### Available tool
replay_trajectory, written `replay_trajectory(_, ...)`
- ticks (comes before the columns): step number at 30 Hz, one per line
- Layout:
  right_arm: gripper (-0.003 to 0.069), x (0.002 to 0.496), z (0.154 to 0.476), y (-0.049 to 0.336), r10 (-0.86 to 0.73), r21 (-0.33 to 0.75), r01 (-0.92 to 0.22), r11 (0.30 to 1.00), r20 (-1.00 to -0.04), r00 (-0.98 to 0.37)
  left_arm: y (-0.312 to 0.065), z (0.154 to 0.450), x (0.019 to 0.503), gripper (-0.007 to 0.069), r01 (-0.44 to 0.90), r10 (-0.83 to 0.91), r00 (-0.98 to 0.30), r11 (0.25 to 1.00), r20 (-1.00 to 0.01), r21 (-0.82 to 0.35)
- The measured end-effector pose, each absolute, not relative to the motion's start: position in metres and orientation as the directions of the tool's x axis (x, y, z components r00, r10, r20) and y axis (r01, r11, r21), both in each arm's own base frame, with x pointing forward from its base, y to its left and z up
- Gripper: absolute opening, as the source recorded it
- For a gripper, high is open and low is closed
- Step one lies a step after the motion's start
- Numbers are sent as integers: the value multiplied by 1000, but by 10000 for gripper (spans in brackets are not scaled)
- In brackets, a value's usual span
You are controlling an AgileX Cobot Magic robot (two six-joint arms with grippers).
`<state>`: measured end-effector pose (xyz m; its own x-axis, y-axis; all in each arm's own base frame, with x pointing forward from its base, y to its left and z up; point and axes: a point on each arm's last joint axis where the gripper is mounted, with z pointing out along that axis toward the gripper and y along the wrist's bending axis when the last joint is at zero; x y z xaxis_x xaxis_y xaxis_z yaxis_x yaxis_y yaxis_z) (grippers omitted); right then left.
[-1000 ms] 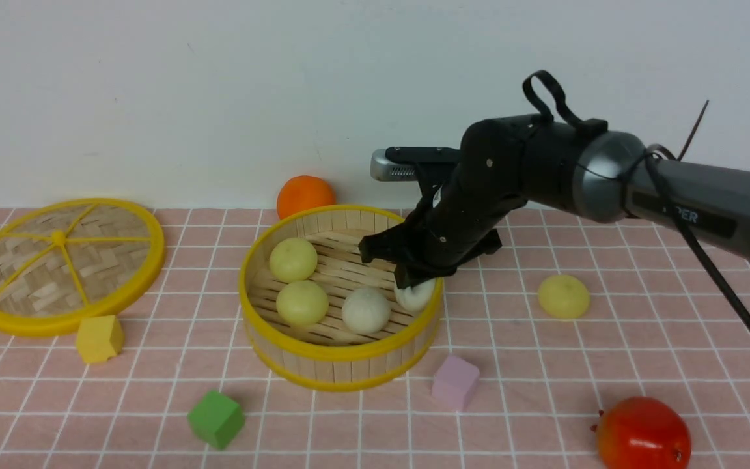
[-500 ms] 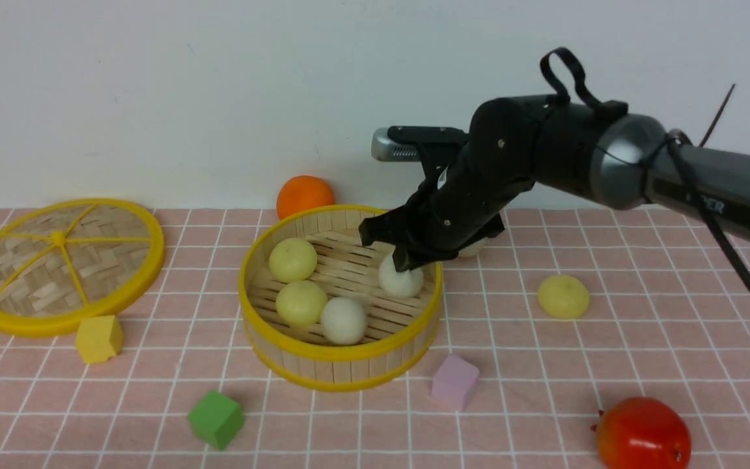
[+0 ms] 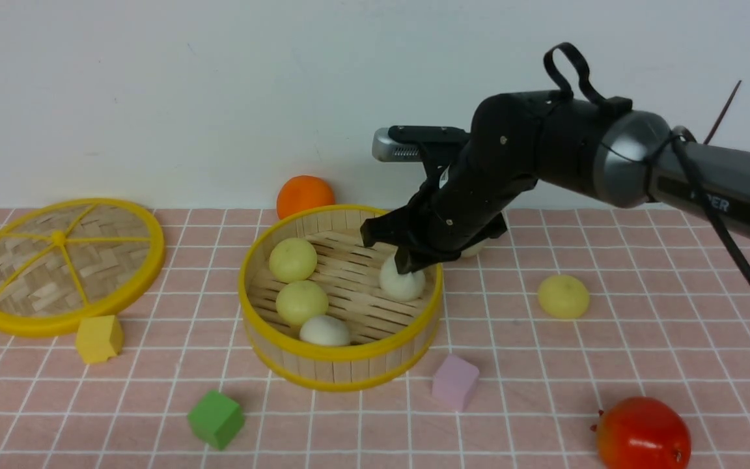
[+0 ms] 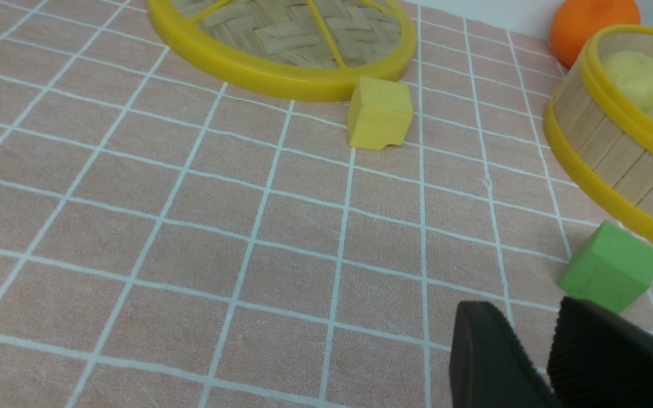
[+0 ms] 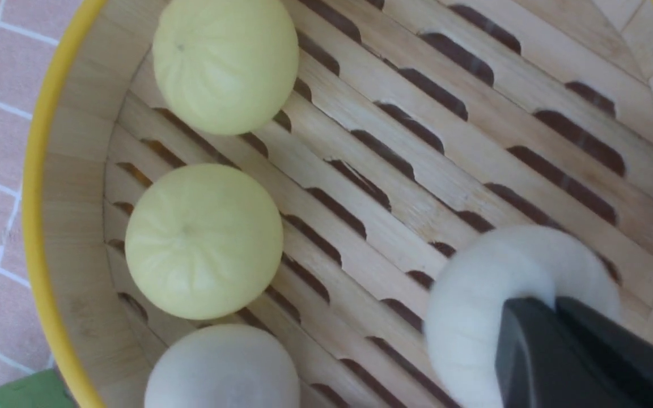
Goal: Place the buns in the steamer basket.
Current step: Use the right arm to put the steamed stuffed bun into the steamer, then use the right arm to grab a steamed stuffed bun
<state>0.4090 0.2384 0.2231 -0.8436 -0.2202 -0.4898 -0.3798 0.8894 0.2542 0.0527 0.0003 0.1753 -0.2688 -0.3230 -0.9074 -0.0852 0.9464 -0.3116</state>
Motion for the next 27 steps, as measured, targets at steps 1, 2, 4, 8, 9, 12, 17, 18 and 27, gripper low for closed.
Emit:
replay_trajectory(1, 30, 409, 219, 239, -223, 254, -376, 891, -477, -850, 0, 175, 53, 226, -85, -323, -269, 946, -907, -312)
replay_trajectory(2, 36, 409, 216, 239, -220, 258, -369, 893, -463, -859, 0, 175, 53, 226, -85, -323, -269, 946, -907, -312)
replay_trajectory(4, 50, 409, 211, 239, -215, 264, -357, 896, -446, -869, 0, 175, 53, 226, -85, -323, -269, 946, -907, -312)
replay_trajectory(8, 116, 407, 213, 239, -212, 271, -350, 897, -431, -877, 0, 175, 53, 226, -85, -323, -269, 946, -907, -312)
replay_trajectory(9, 167, 405, 218, 238, -214, 271, -353, 896, -434, -875, 0, 175, 53, 226, -85, -323, -269, 946, -907, -312)
replay_trajectory(12, 264, 403, 235, 232, -210, 265, -357, 896, -455, -865, 0, 175, 53, 226, -85, -323, -269, 946, -907, -312)
replay_trajectory(17, 363, 405, 271, 195, -189, 203, -327, 923, -499, -846, 0, 175, 53, 228, -85, -323, -269, 946, -907, -312)
replay_trajectory(18, 367, 410, 275, 178, -160, 189, -285, 940, -493, -855, 0, 175, 53, 231, -85, -323, -269, 946, -907, -312)
replay_trajectory(27, 302, 434, 218, 96, 23, 150, -26, 988, -319, -948, 0, 175, 53, 237, -87, -319, -269, 948, -909, -308)
